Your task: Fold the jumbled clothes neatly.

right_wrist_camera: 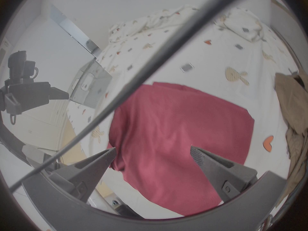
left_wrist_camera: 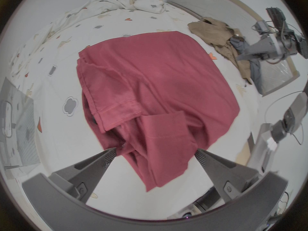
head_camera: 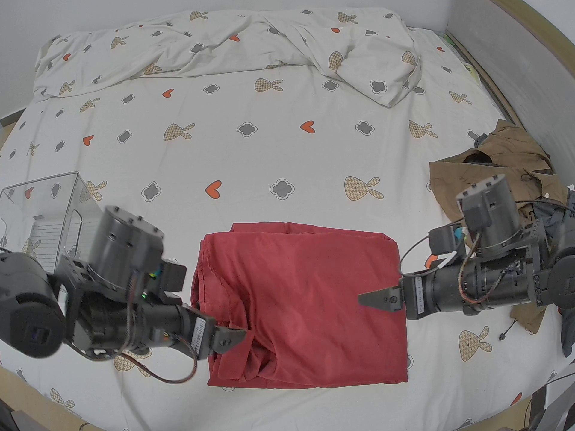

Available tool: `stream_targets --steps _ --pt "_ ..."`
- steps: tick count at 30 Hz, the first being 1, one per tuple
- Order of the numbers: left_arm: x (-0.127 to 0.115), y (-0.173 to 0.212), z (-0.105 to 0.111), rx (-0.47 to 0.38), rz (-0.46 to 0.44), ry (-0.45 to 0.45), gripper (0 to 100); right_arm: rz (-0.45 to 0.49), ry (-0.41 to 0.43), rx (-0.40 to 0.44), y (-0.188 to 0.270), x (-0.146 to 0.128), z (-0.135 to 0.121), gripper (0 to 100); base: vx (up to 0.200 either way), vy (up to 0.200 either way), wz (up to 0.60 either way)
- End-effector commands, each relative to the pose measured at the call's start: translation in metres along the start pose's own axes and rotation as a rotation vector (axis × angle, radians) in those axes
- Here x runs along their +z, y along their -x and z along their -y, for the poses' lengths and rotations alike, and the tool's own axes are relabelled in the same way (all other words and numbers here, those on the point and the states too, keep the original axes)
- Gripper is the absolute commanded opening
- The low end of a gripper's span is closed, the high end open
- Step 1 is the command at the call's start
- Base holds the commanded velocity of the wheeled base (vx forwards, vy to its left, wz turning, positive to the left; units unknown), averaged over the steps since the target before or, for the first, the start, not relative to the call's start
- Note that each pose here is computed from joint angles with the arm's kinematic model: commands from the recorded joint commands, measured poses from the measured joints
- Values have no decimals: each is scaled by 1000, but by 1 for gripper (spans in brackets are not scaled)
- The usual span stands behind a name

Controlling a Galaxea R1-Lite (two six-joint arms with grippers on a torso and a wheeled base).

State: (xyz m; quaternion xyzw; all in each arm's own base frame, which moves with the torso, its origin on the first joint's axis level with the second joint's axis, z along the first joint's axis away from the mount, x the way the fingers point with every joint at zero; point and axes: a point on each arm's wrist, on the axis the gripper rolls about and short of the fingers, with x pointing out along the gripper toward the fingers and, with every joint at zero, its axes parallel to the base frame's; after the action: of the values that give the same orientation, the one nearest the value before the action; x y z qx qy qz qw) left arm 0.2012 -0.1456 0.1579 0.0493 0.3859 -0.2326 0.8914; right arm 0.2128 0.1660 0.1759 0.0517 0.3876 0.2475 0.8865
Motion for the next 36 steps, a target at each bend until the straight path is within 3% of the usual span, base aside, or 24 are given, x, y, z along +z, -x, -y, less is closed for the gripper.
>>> stream_targets --steps 1,8,12,18,27,36 --pt "-26 -27 26 35 -118 -107 100 67 -106 -16 23 -13 33 100 0 0 0" --pt "-36 -30 33 19 -141 -134 100 43 -121 -8 21 -18 38 100 0 0 0" --pt "-39 -47 33 65 -150 -129 100 39 -119 -2 20 -18 38 100 0 0 0" --pt "-37 -51 15 200 -130 -83 100 21 -123 -11 19 -23 40 100 0 0 0" --pt "-53 -24 2 216 -120 -58 100 44 -117 2 14 -25 40 100 0 0 0" --pt "-61 -21 -16 266 -144 -10 100 36 -115 4 13 -27 40 100 0 0 0"
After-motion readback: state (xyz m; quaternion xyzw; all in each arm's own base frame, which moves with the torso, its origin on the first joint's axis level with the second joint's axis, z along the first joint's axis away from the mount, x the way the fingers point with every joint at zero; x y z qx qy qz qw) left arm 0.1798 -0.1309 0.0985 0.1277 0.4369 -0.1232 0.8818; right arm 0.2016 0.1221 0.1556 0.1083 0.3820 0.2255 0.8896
